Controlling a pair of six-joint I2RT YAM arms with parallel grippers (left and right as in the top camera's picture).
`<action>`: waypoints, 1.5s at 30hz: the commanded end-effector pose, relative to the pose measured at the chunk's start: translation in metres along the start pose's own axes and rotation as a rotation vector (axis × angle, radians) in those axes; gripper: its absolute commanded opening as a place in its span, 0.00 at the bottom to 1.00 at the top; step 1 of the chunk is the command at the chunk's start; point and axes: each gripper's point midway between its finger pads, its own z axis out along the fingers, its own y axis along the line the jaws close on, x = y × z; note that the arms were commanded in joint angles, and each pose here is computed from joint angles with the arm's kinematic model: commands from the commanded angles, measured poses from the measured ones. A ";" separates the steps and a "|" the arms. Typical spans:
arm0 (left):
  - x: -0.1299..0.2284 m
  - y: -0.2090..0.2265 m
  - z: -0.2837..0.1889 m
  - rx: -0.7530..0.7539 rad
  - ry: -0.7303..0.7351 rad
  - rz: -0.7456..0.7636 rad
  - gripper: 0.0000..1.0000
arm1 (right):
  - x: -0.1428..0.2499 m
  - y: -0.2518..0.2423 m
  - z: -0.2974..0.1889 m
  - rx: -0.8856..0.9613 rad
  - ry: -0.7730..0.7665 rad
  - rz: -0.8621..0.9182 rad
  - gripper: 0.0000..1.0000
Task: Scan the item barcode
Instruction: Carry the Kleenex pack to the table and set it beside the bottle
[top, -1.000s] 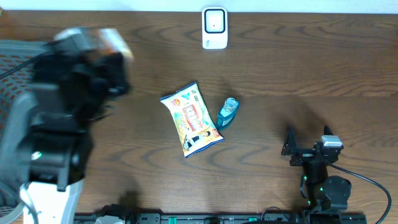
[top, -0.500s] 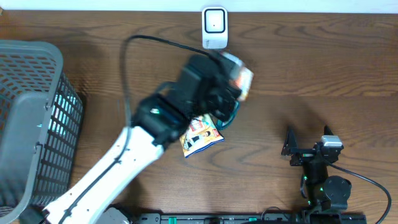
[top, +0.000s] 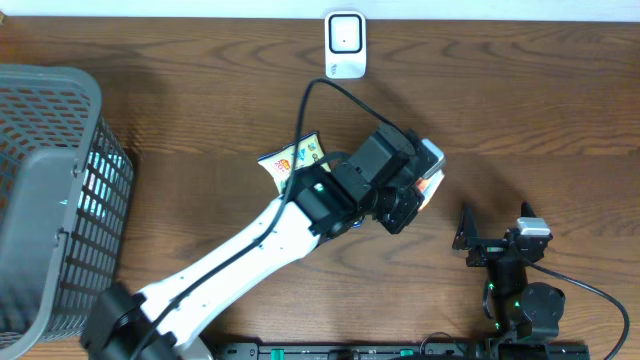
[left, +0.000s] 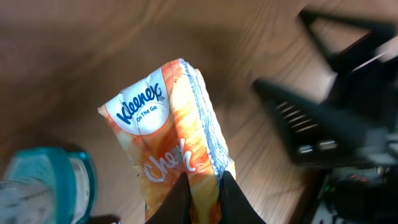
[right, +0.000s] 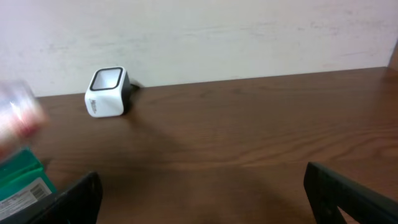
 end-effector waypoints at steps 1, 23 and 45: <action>0.024 0.011 0.027 -0.005 0.083 -0.033 0.07 | 0.001 0.002 0.000 -0.007 0.004 -0.013 0.99; 0.091 0.078 0.098 -0.251 0.262 -0.132 0.07 | 0.001 0.002 0.000 -0.007 0.004 -0.013 0.99; 0.099 0.120 0.122 -0.433 0.241 -0.111 0.07 | 0.002 0.002 0.000 -0.007 0.004 -0.013 0.99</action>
